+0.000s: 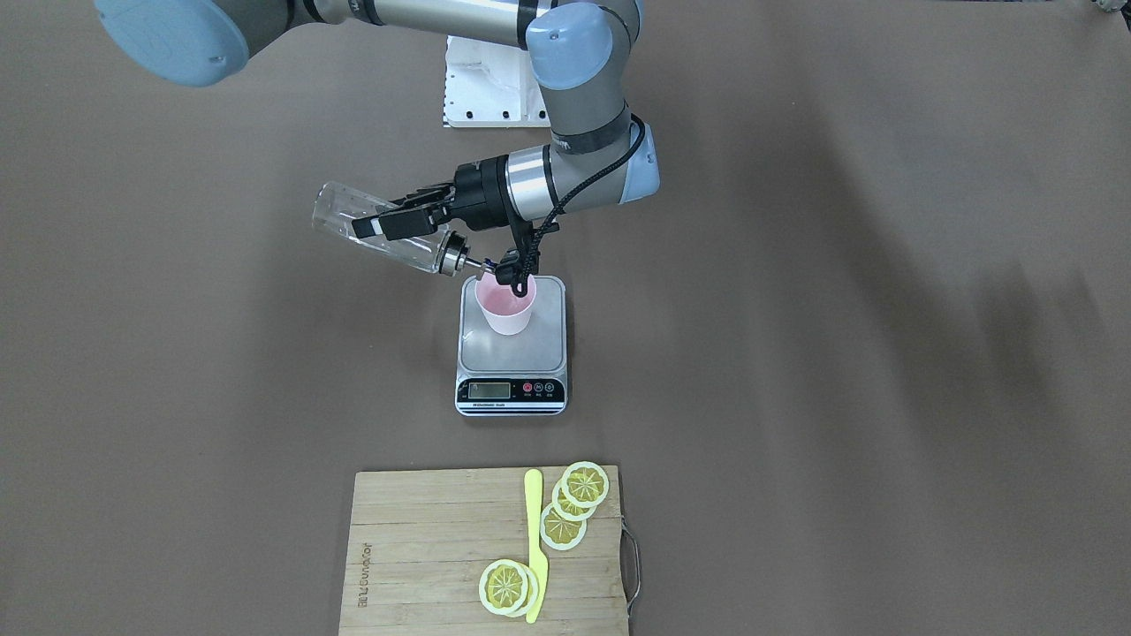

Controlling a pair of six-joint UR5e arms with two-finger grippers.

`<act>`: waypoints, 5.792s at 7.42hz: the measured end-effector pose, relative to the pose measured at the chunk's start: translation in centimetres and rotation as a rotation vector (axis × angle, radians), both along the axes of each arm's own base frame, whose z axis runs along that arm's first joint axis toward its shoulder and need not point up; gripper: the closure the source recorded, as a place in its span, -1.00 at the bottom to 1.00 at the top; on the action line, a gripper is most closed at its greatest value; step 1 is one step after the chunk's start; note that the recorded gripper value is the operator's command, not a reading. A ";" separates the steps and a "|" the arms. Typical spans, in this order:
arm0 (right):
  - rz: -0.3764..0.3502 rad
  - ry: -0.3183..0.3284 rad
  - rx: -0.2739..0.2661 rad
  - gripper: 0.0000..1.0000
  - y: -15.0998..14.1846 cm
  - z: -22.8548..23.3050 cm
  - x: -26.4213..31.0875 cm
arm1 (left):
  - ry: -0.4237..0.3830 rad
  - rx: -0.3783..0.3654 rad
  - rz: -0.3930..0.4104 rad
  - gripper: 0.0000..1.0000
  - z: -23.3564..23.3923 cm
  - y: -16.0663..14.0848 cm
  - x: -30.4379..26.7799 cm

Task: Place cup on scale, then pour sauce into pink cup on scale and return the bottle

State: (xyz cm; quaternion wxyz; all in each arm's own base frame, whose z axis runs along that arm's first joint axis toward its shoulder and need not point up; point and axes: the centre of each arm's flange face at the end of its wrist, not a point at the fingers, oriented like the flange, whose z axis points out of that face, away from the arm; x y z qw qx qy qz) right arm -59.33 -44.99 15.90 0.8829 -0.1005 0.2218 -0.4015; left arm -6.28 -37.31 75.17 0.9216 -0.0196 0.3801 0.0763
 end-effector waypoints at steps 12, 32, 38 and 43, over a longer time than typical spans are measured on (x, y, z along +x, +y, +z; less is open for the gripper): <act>0.018 0.004 -0.002 1.00 0.0 -0.1 -0.1 | 0.008 0.003 -0.002 -0.96 -0.2 -0.1 0.1; -0.213 -0.561 0.232 1.00 0.4 3.3 17.8 | 0.027 0.053 -0.025 -0.96 -2.8 -1.4 -0.5; -0.238 -0.923 0.237 1.00 -4.1 8.6 25.7 | 0.027 0.085 -0.027 -0.96 -4.3 -2.2 -0.5; -0.288 -1.236 0.230 1.00 -5.0 13.4 30.3 | 0.027 0.094 -0.025 -0.96 -4.7 -2.3 -0.5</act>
